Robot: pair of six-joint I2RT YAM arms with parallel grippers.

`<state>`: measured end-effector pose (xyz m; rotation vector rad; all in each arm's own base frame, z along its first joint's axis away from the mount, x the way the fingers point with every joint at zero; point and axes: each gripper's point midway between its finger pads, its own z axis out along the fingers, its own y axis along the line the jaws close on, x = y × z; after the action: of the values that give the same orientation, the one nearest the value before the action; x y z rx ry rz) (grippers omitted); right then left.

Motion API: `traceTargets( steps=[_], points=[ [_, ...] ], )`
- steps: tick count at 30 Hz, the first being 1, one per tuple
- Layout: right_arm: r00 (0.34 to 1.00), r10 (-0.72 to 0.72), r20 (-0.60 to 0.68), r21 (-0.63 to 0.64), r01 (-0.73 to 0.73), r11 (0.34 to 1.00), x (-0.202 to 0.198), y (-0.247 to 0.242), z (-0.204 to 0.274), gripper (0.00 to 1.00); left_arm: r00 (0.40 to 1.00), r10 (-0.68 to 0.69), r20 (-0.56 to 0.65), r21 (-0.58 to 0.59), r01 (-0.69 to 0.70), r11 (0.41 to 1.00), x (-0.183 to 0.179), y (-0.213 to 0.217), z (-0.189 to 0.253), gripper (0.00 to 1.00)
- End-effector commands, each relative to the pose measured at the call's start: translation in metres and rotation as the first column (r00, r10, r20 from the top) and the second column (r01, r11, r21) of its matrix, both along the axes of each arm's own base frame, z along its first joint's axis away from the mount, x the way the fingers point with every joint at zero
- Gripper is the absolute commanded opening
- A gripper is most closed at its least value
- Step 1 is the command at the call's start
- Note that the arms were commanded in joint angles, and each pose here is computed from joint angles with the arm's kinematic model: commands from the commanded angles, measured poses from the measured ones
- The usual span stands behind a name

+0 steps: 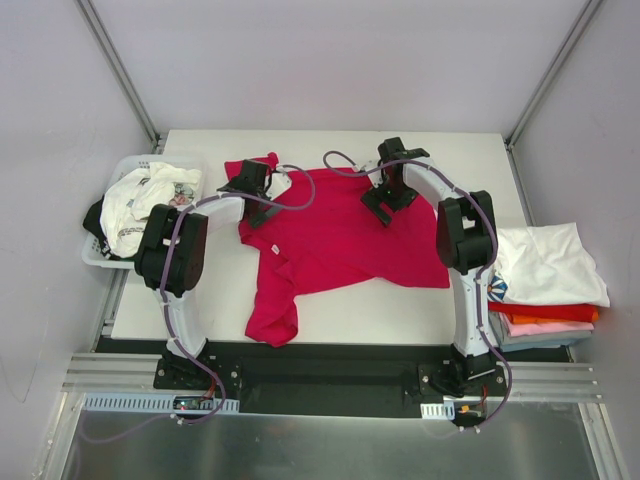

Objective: Fold and stack the t-shirts
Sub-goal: Flatten out the tshirt

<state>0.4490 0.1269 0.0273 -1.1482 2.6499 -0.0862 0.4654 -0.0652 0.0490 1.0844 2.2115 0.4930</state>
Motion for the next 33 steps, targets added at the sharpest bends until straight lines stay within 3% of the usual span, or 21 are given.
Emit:
traceTargets(
  steps=[1,3,6,7,13,14,22,33],
  points=[
    [1.000,-0.014,0.002,-0.012,0.014,1.000,0.005,-0.006,0.000,1.00,0.995,-0.032,-0.095,-0.121,0.020,0.992,-0.034,-0.022,-0.007,0.88],
    [1.000,-0.014,0.001,-0.013,0.014,1.000,0.004,-0.006,0.000,1.00,0.992,-0.044,-0.117,-0.162,0.025,0.987,-0.042,-0.031,-0.008,0.83],
    [1.000,-0.015,0.001,-0.009,0.015,1.000,0.004,-0.005,0.001,1.00,0.985,-0.069,-0.155,-0.202,0.037,0.979,-0.050,-0.042,-0.010,0.62],
    [1.000,-0.016,0.000,-0.010,0.016,1.000,0.004,-0.006,0.001,1.00,0.984,-0.072,-0.163,-0.207,0.038,0.978,-0.051,-0.043,-0.010,0.46],
    [1.000,-0.014,-0.002,-0.014,0.014,1.000,0.002,-0.007,0.002,1.00,0.972,-0.102,-0.210,-0.218,0.055,0.974,-0.054,-0.049,-0.012,0.13],
    [1.000,-0.014,-0.002,-0.015,0.014,1.000,0.002,-0.007,0.002,1.00,0.970,-0.101,-0.220,-0.209,0.054,0.976,-0.055,-0.048,-0.015,0.00],
    [1.000,-0.012,-0.005,-0.020,0.012,1.000,-0.001,-0.009,0.001,1.00,0.973,-0.097,-0.208,-0.149,0.066,0.987,-0.044,-0.039,-0.015,0.00],
    [1.000,-0.027,0.003,-0.032,0.027,0.999,-0.001,-0.012,0.002,1.00,0.990,-0.033,-0.135,-0.038,0.028,0.999,-0.002,-0.009,0.001,0.00]
  ],
)
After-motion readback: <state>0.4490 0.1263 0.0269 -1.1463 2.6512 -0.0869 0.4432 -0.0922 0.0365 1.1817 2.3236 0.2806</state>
